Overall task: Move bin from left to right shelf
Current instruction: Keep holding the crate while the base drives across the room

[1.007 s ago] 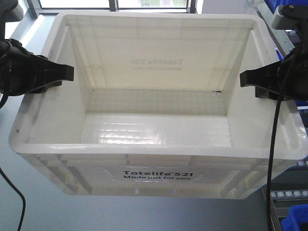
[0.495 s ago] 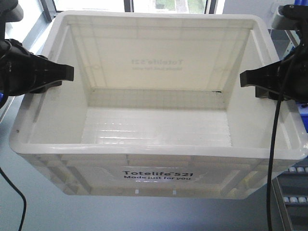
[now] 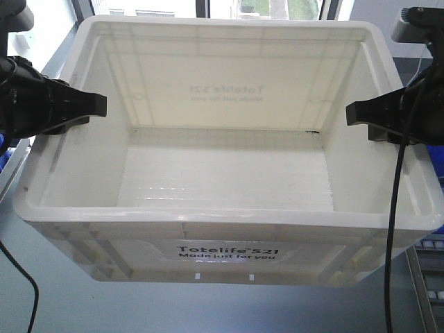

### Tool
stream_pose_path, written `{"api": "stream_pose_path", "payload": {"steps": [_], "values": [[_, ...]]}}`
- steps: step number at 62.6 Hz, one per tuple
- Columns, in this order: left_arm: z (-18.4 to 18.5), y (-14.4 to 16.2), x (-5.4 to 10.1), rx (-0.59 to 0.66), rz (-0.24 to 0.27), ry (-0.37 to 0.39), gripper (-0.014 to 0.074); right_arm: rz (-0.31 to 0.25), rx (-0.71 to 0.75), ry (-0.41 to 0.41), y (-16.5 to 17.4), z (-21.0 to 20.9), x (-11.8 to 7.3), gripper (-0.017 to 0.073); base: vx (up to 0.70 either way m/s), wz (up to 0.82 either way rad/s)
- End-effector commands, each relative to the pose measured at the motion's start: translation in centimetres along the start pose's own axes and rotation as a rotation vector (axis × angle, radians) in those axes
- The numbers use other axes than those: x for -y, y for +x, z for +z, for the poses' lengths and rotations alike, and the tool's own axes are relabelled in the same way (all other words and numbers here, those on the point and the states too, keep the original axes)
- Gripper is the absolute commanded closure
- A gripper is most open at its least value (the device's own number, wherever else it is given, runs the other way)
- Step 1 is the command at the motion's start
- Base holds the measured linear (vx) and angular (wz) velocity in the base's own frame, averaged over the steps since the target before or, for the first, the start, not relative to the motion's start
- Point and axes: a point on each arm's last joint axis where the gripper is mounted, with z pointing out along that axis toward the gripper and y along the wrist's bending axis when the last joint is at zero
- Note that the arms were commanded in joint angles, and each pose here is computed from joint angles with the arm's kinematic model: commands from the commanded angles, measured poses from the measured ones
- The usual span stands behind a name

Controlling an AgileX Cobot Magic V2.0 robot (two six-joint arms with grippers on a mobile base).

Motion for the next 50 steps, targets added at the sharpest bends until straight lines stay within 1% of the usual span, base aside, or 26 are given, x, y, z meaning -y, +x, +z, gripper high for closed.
{"api": "stream_pose_path", "payload": {"steps": [1, 25, 50], "values": [[-2.29, -1.59, 0.10, 0.170, 0.044, 0.021, 0.0600, -0.049, 0.184, 0.033, -1.59, -2.20, 0.69, 0.0564, 0.29, 0.12], [-2.29, -1.60, 0.10, 0.171, 0.044, 0.021, 0.0600, -0.048, 0.184, 0.032, -1.59, -2.20, 0.68, 0.0564, 0.28, 0.19], [-2.29, -1.59, 0.10, 0.170, 0.044, 0.021, 0.0600, -0.048, 0.184, 0.032, -1.59, -2.20, 0.68, 0.0564, 0.27, 0.39]]}}
